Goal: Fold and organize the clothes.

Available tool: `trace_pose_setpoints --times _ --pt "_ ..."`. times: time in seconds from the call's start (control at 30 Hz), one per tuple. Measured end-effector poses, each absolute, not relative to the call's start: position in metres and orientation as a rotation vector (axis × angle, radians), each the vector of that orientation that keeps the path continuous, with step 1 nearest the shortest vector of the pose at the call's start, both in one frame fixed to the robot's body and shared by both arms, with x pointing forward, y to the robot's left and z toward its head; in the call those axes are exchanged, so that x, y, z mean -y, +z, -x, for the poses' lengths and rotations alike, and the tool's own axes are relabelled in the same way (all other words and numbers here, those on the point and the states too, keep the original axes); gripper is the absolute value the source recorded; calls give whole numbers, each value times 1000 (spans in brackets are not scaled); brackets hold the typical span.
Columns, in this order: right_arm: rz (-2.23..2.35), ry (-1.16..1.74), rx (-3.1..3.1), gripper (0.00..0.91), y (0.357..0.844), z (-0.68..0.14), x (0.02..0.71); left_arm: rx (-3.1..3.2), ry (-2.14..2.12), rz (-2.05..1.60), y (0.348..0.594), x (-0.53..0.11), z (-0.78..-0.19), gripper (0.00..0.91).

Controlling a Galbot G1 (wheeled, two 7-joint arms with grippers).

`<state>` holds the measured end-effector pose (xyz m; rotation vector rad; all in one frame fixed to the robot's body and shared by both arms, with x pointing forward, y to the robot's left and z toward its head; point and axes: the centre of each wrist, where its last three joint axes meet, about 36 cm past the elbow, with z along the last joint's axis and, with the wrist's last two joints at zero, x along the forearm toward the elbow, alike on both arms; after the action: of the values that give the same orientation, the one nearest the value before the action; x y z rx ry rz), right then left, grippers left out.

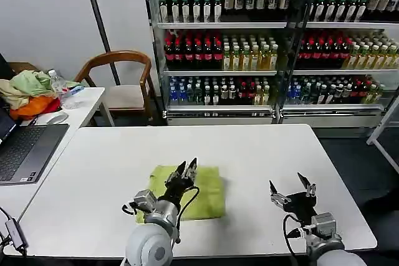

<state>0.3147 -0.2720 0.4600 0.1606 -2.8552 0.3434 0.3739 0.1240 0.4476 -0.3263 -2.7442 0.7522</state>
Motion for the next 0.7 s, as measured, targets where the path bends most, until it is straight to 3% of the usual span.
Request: trace_pose_setpoints --times 0.7 --pt "-462 8 2745 907 420 -379 198 3004 268 98 430 -235 -358 907"
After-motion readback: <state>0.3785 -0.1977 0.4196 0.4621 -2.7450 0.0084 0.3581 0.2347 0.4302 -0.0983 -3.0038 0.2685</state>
